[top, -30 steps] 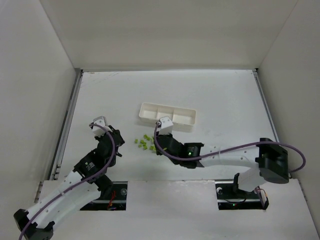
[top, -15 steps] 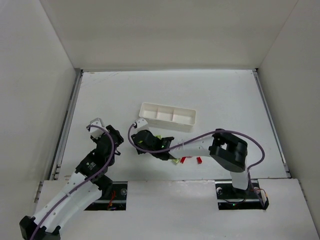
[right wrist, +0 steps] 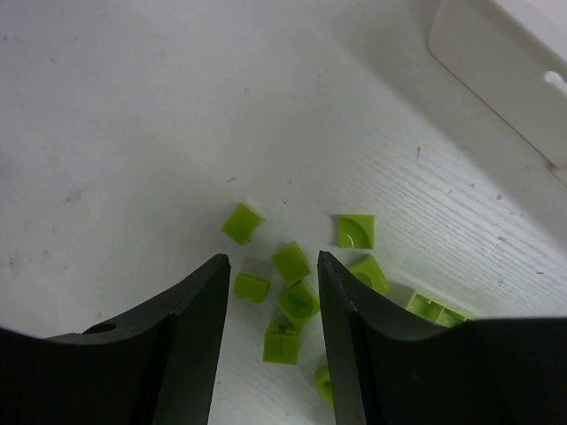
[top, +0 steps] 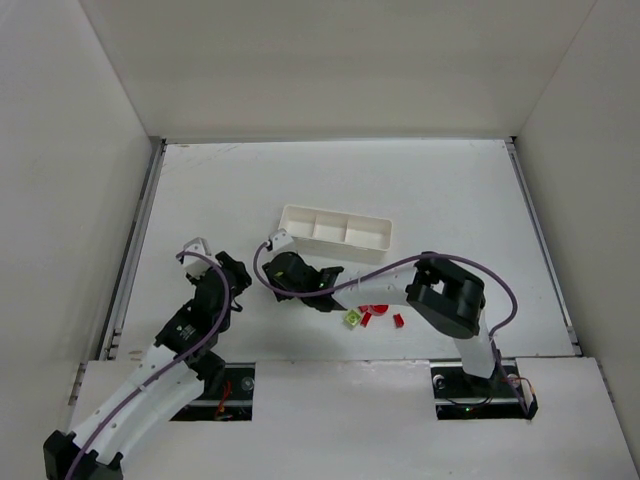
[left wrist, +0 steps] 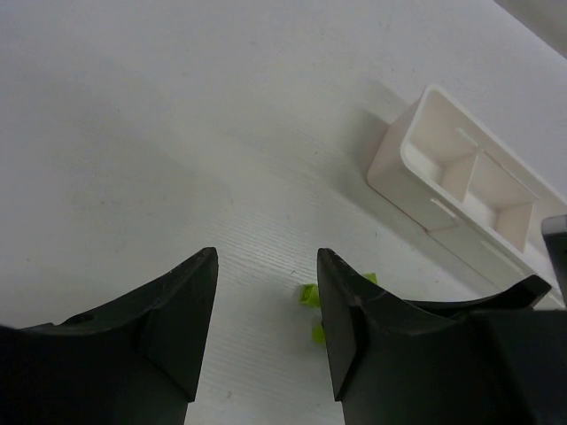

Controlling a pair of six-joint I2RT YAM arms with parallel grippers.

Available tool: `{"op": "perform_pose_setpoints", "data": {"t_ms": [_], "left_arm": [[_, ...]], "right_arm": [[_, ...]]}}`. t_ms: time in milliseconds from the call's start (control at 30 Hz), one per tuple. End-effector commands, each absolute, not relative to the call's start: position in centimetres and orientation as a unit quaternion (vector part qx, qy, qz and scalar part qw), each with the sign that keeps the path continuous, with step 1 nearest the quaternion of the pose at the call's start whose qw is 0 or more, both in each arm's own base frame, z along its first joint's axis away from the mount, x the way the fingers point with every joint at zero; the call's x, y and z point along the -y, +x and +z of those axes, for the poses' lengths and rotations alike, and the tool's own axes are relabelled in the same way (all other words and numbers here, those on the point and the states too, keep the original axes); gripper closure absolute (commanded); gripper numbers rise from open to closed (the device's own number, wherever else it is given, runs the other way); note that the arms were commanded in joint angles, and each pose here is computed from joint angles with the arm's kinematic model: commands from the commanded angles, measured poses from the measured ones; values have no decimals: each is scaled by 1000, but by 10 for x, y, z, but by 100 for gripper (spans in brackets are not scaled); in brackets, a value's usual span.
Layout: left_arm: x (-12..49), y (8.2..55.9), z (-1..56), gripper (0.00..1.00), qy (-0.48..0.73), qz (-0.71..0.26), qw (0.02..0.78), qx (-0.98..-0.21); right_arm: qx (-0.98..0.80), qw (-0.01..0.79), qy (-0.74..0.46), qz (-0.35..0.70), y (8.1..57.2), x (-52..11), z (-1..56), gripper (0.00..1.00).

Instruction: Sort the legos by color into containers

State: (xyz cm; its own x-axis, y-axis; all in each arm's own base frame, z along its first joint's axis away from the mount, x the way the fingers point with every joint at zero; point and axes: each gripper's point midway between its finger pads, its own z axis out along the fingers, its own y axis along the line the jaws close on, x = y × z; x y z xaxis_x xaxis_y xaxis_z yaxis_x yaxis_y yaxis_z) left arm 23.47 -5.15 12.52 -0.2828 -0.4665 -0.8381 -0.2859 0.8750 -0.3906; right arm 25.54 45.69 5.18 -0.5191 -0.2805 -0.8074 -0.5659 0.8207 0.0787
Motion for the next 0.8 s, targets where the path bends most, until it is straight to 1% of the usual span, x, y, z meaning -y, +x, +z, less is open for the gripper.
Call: {"op": "perform_pose_setpoints", "data": {"t_ms": [0, 233, 367, 400, 433, 467, 533, 567, 633, 767], "left_arm": [[59, 242, 134, 54, -245, -110, 565, -780], [62, 244, 131, 54, -241, -108, 563, -783], [61, 243, 132, 54, -240, -106, 563, -784], [61, 243, 133, 54, -240, -106, 564, -783], [61, 243, 133, 54, -239, -105, 563, -784], [61, 242, 132, 54, -239, -104, 562, -785], [60, 241, 130, 54, -239, -100, 557, -789], [60, 240, 127, 54, -238, -99, 554, -791], [60, 239, 125, 54, -236, -96, 551, -795], [65, 235, 117, 55, -221, -89, 537, -809]], "right_arm": [[-845, 436, -248, 186, 262, -471, 62, 51], [-849, 431, -248, 179, 266, -467, 53, 60], [-851, 429, -255, 167, 267, -465, 43, 61], [-850, 430, -254, 165, 268, -465, 43, 63], [-850, 433, -251, 165, 269, -464, 43, 74], [-850, 433, -250, 166, 269, -465, 43, 76], [-850, 433, -252, 166, 268, -464, 42, 78], [-849, 435, -249, 167, 268, -463, 45, 82], [-845, 443, -241, 179, 268, -463, 56, 83], [-820, 486, -207, 222, 275, -456, 105, 83]]}}
